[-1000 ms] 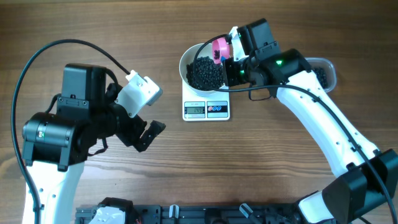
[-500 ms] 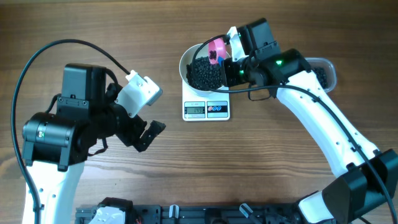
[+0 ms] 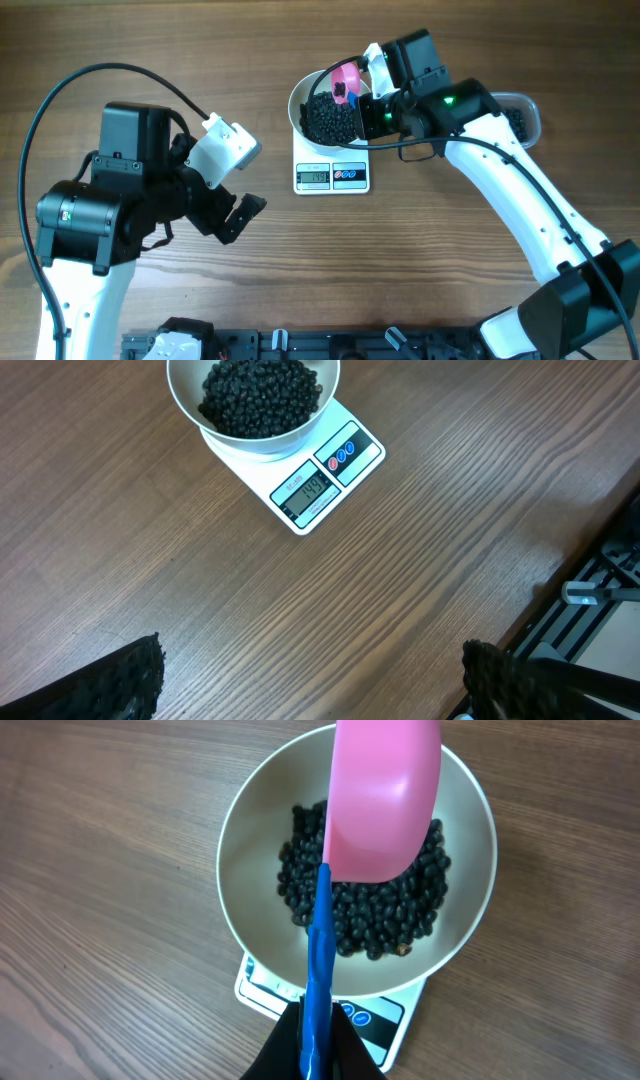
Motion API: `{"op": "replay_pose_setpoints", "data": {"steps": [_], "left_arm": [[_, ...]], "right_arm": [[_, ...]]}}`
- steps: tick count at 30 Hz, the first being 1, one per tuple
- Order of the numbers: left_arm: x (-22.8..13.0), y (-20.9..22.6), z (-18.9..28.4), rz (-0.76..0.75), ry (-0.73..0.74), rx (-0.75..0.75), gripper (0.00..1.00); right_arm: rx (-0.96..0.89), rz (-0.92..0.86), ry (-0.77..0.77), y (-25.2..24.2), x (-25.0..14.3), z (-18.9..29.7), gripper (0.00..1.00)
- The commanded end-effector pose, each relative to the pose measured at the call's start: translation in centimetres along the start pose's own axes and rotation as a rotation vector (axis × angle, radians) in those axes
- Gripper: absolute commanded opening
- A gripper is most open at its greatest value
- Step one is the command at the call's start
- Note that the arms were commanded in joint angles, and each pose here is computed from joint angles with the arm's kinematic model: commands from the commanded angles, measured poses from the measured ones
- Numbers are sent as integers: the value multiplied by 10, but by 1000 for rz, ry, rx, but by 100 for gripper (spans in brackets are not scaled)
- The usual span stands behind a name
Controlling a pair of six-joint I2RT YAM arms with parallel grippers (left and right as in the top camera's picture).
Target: Scoop item into bowl and weigh 150g on scale
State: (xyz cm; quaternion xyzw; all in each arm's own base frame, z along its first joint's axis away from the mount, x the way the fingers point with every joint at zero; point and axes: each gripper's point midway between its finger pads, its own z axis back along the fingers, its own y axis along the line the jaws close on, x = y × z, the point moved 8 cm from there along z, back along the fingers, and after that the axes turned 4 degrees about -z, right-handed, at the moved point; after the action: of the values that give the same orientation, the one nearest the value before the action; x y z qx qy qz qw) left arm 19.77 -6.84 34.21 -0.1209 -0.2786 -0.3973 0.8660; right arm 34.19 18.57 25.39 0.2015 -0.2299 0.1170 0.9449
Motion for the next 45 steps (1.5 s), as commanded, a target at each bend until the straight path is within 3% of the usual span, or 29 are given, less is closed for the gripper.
{"op": "replay_pose_setpoints", "data": {"steps": [1,27,30,45], "left_arm": [[3,0,5,-12,-21,4,100],[3,0,5,-12,-21,4,100],[3,0,5,-12,-21,4,100],[3,0,5,-12,-21,4,100]], "right_arm": [[-38,12,34,-2,-5,-2,4],[-50,-82,0,-4,2,-10,4],[-115,-80,24,-11,-3,-11,4],[3,-99,-29,2,8,-8,4]]}}
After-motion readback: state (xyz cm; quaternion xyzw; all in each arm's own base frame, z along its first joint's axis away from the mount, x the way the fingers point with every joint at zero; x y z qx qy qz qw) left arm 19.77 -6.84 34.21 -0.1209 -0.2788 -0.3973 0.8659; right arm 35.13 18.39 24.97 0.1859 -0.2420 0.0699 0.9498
